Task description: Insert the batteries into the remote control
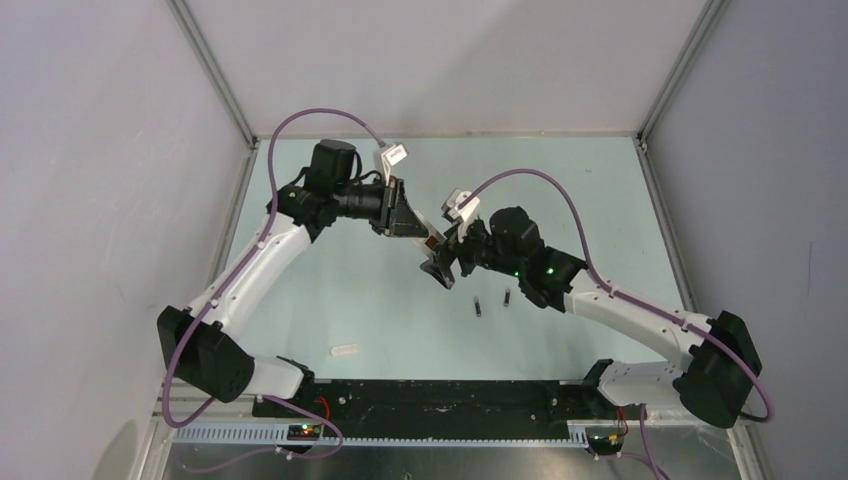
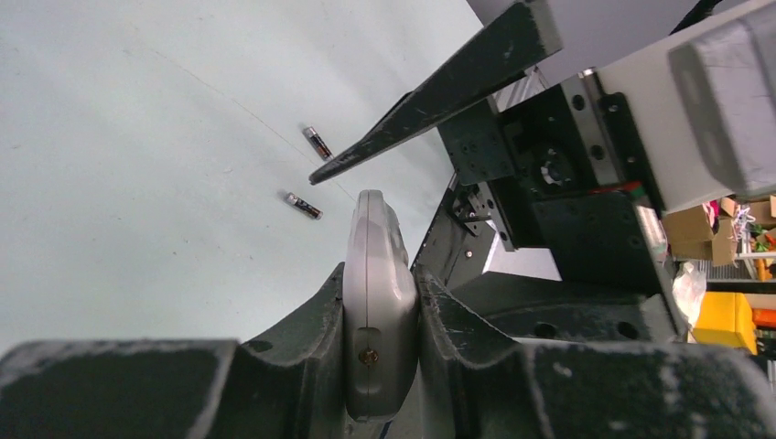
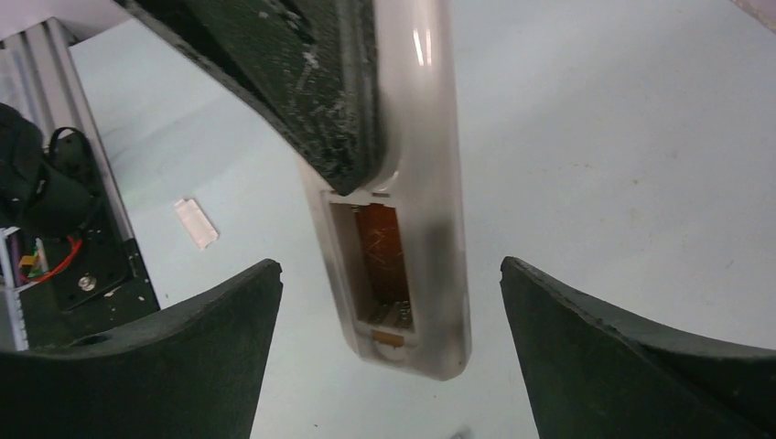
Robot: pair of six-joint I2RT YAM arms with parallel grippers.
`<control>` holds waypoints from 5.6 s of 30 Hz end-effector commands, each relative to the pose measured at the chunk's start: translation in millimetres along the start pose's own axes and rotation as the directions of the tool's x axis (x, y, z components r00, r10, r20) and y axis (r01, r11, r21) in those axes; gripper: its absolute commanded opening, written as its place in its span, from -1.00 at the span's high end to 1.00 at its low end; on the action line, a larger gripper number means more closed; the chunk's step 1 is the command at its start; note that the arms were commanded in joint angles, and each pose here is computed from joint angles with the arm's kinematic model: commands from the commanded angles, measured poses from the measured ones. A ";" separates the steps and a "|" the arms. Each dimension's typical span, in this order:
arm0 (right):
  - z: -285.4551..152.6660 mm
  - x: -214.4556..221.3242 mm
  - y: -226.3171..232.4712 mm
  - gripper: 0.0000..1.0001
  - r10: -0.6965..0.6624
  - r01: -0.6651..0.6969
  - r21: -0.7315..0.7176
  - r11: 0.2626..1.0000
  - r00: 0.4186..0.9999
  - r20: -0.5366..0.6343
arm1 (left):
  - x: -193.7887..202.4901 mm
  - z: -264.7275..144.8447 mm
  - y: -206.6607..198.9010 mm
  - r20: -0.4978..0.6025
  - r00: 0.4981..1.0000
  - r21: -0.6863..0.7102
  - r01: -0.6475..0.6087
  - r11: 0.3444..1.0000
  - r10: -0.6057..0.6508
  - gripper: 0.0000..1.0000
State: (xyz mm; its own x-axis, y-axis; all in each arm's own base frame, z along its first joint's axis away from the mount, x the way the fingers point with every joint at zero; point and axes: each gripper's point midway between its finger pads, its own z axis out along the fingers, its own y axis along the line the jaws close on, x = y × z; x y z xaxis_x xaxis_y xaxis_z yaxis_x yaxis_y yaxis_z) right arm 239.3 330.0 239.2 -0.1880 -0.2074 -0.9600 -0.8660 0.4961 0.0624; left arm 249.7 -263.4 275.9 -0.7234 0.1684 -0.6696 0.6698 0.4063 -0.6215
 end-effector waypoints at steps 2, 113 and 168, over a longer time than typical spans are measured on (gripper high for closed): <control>8.1 -29.3 -14.2 -0.79 -0.060 0.054 0.082 0.995 0.996 0.071 | -15.5 -11.7 -25.1 0.053 0.998 0.052 -0.045 0.998 0.042 0.93; -11.8 214.7 -51.2 0.27 0.679 -0.274 0.680 0.680 0.585 -0.443 | 6.1 -22.8 91.9 0.406 0.911 -0.360 0.235 0.903 -0.075 1.00; -63.7 -128.2 -25.8 0.90 0.356 -0.443 0.142 0.885 0.841 0.408 | -64.1 18.2 -6.2 0.274 0.884 0.066 0.376 0.924 -0.380 1.00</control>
State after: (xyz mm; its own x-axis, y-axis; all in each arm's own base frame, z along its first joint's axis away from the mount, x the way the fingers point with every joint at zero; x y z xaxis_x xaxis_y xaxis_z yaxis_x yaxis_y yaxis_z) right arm 255.9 289.2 325.2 -0.3854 0.2491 -0.8885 -0.5631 0.6993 0.4403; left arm 297.6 -286.6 296.9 -0.8563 -0.2584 -0.4471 0.3175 0.4194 -0.8505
